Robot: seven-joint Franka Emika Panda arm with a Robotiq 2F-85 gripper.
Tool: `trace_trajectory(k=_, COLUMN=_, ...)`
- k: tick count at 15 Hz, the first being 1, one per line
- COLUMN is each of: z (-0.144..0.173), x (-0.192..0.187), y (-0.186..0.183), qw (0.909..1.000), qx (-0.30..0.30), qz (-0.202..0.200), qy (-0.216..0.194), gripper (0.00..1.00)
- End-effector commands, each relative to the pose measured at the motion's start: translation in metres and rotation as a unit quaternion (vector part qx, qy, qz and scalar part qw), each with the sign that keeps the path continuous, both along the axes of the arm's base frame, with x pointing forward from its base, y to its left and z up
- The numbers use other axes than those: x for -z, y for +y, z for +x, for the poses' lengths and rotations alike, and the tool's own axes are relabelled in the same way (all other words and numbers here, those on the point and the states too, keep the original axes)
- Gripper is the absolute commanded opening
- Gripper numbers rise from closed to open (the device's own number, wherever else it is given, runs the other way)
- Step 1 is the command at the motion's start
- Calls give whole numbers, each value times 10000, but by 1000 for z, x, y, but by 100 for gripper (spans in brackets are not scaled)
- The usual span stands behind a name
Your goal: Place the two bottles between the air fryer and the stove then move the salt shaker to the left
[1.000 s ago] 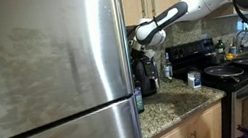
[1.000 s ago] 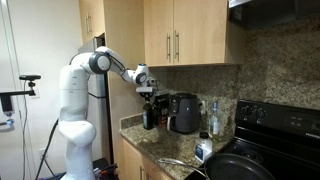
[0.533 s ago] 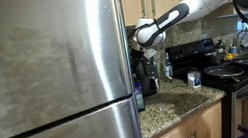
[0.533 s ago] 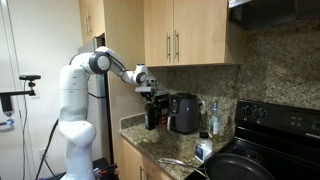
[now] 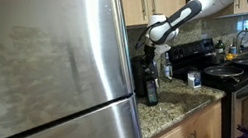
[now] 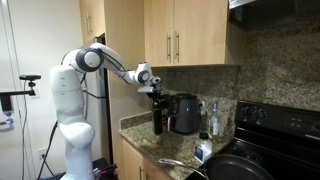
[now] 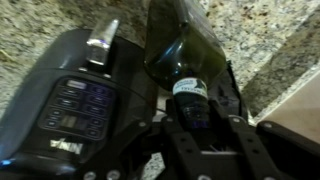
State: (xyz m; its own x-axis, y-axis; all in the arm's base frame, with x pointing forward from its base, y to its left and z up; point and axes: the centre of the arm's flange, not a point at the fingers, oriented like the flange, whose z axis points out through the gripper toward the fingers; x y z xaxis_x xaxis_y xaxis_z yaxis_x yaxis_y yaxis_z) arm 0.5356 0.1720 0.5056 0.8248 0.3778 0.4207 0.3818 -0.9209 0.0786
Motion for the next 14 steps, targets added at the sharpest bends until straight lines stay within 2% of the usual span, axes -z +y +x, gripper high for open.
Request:
trace_trajectory(k=1, z=-40, x=-28, y=-84, qw=9974, qx=538, qz=-161, qy=-453, gripper=6)
trace_trajectory(k=5, z=-72, x=-39, y=-182, qw=9917, qx=1225, qz=114, qy=-365, gripper=6)
trace_trajectory(k=9, z=-75, x=-33, y=-266, qw=9795, qx=1926, qz=449, qy=-383, gripper=6)
trace_trajectory(k=11, z=-63, x=-36, y=-288, qw=9746, qx=2087, qz=670, qy=-456, gripper=6)
trace_trajectory(k=14, z=-46, x=-46, y=-283, qw=9721, qx=2032, qz=1042, qy=-531, gripper=6)
